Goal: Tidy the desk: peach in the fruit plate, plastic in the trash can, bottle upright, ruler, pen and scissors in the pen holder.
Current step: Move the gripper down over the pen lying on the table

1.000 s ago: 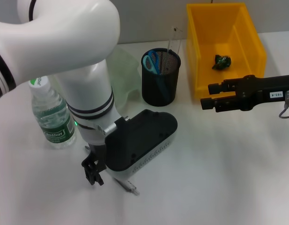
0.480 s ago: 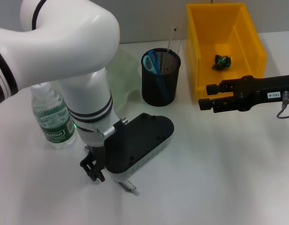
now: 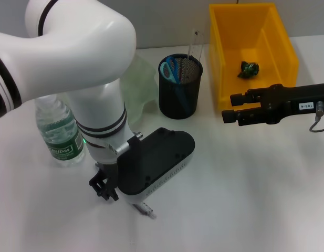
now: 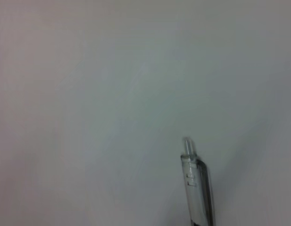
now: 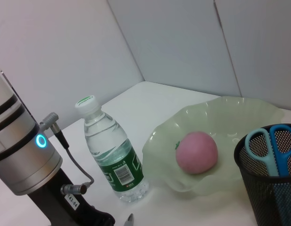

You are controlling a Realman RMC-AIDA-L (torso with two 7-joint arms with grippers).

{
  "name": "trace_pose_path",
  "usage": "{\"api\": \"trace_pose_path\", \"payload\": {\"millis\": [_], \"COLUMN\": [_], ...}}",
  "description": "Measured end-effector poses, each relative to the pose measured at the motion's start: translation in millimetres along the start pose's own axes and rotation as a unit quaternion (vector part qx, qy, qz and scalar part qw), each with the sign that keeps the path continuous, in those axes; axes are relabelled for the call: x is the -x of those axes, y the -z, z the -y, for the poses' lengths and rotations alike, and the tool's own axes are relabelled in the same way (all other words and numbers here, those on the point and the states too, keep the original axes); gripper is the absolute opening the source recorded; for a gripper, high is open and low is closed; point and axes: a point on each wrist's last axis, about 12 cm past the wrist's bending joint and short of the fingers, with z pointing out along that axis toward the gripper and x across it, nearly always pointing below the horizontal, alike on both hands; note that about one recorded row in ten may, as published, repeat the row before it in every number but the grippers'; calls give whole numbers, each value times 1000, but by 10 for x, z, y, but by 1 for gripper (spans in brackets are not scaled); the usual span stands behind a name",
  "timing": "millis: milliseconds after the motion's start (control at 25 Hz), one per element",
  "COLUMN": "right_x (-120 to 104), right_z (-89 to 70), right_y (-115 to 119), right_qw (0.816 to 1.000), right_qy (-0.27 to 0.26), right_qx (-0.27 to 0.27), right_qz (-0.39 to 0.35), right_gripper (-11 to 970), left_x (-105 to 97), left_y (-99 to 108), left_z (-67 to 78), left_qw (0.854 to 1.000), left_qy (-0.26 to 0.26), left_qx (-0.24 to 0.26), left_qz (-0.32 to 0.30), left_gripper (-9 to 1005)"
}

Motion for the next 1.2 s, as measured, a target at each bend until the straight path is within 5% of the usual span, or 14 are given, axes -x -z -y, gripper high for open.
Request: {"api": "trace_pose_path", "payload": {"millis": [400,1200], "right_x": [15,35], "right_z": [-1,0], "right_y": [-7,-18], "right_qw": [1000,1000], "right_qy": [2,4], "right_qx": [1,2], "right_qz": [0,-1], "right_gripper": [751,751], "left_x": [-2,12], "left_y": [16,-15], "left_z": [-18,-27], "left_qw": [1000,1000], "left_qy": [2,3], "left_qx": [1,-4], "left_qz": [-4,-6], "left_gripper": [368,344]}}
